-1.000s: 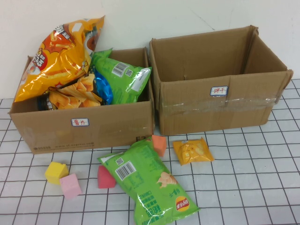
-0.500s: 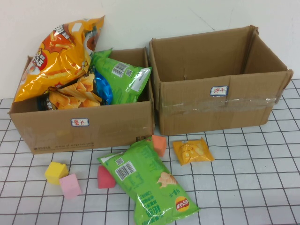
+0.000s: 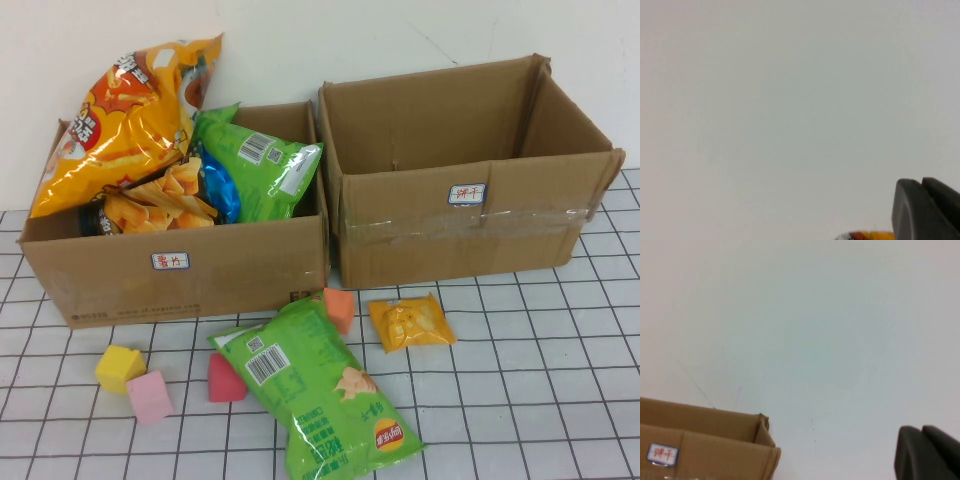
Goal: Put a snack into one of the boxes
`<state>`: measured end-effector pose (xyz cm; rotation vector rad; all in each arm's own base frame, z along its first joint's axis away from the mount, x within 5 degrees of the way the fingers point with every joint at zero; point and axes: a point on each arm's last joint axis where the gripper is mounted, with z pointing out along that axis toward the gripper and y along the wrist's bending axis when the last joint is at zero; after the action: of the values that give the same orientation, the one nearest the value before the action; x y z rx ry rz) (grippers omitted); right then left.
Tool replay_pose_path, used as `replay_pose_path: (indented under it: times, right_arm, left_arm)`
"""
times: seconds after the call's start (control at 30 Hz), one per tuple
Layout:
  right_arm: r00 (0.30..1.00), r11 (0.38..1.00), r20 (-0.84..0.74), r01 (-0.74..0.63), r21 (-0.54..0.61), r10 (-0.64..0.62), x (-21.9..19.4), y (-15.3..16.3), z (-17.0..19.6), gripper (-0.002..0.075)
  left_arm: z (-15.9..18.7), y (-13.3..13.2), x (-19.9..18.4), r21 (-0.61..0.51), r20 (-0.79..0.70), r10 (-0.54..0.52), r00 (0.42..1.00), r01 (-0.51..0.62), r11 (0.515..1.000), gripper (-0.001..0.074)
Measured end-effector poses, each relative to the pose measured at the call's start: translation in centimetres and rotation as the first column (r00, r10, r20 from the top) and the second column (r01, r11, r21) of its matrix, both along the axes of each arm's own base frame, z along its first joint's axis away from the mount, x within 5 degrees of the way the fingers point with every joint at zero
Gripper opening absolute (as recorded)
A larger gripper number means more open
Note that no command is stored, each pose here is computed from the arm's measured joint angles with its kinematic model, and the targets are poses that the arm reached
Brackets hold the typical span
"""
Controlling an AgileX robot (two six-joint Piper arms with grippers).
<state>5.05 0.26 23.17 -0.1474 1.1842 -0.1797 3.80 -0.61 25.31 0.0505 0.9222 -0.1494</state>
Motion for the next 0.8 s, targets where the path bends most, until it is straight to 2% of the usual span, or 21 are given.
replay_pose_path:
  times: [0.13, 0.3, 0.4, 0.5, 0.6, 0.63, 0.7, 0.8]
  right_arm:
    - [1.000, 1.000, 0.028, -0.006, 0.026, 0.005, -0.1, 0.0, 0.2, -0.0001]
    - [0.987, 0.999, 0.162, -0.025, 0.043, 0.017, -0.7, 0.0, 1.3, -0.0001]
    - [0.980, 0.998, 0.199, -0.030, 0.051, 0.019, -0.9, 0.0, 1.6, -0.0001]
    - [0.994, 1.000, 0.110, -0.013, 0.028, 0.010, -0.6, 0.0, 1.7, -0.0001]
    - [0.999, 0.998, -0.026, 0.030, -0.047, -0.032, -0.6, -0.1, 2.7, -0.0001]
    - [0.990, 0.997, -0.125, 0.056, -0.055, -0.062, -0.7, -0.3, 3.1, -0.0001]
    - [0.963, 0.996, -0.255, 0.075, -0.049, -0.085, -0.4, -0.6, 3.1, -0.0001]
    - [0.882, 0.995, -0.463, 0.093, -0.025, -0.094, 0.4, -0.9, 2.4, -0.0001]
  left_arm:
    - [-0.5, 0.2, 0.4, -0.036, -0.074, -0.001, 0.997, -0.002, 0.999, -0.0001]
    - [-1.0, 0.2, 0.8, -0.055, -0.165, -0.011, 0.986, 0.002, 0.999, -0.0001]
    - [-0.1, 0.2, 0.8, -0.045, -0.311, -0.018, 0.950, 0.004, 0.999, -0.0001]
    - [2.2, 0.2, 0.0, -0.031, -0.439, -0.021, 0.898, 0.009, 0.999, -0.0001]
    - [4.5, 0.1, -0.5, -0.014, -0.577, -0.019, 0.817, 0.013, 1.000, -0.0001]
    - [5.4, 0.0, -0.2, -0.027, -0.677, -0.034, 0.735, 0.022, 0.999, -0.0001]
    - [5.7, -0.3, 0.6, -0.049, -0.767, -0.062, 0.639, 0.038, 0.998, -0.0001]
    - [5.1, -1.2, 2.5, -0.082, -0.870, -0.113, 0.480, 0.086, 0.993, -0.0001]
